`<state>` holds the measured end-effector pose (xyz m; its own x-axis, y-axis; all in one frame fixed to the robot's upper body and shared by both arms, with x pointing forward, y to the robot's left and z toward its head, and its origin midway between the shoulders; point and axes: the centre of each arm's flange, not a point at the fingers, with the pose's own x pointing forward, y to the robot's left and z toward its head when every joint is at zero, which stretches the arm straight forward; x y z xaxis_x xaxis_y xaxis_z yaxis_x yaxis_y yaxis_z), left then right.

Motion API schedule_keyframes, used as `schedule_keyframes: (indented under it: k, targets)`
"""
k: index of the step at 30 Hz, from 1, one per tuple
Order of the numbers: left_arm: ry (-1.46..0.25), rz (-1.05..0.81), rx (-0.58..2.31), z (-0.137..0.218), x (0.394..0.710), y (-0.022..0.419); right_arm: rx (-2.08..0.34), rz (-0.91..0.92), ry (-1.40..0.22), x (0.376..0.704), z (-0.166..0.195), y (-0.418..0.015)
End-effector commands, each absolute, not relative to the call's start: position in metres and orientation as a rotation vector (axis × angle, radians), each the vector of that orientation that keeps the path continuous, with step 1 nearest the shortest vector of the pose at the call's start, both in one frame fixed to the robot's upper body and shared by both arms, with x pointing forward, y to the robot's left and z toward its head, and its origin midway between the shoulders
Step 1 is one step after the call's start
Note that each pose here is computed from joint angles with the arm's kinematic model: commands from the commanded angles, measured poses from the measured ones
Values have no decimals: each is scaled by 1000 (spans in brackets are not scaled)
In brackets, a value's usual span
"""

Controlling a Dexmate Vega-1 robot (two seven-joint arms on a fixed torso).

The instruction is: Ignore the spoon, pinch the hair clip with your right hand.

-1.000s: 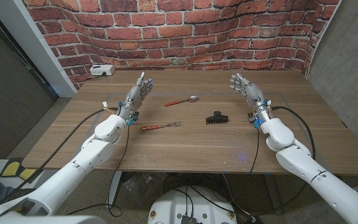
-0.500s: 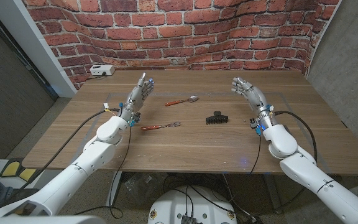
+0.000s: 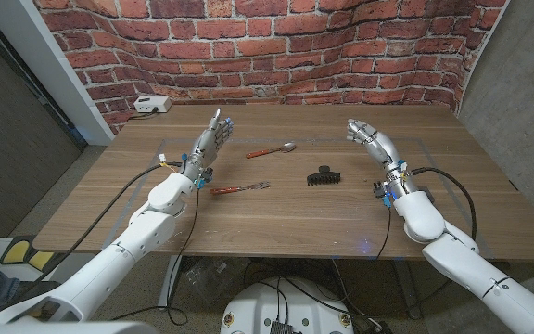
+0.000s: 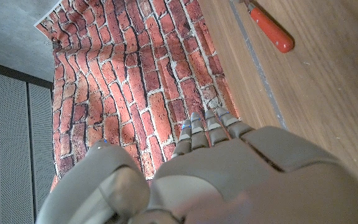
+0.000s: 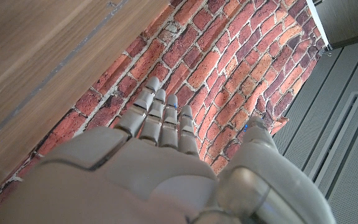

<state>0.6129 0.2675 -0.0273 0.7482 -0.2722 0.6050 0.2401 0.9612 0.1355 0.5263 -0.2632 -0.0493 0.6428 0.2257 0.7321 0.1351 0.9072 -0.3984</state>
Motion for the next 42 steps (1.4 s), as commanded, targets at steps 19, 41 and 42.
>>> schedule_keyframes:
  k: [19, 41, 42]
  targets:
    - [-681, -298, 50, -30, 611, 264, -836, -92, -938, 505, -44, -246]
    - [-674, -301, 50, -36, 609, 271, -1060, -43, -857, 503, -22, -237]
    - [-673, -301, 50, -37, 609, 271, -1069, -43, -852, 503, -21, -237]
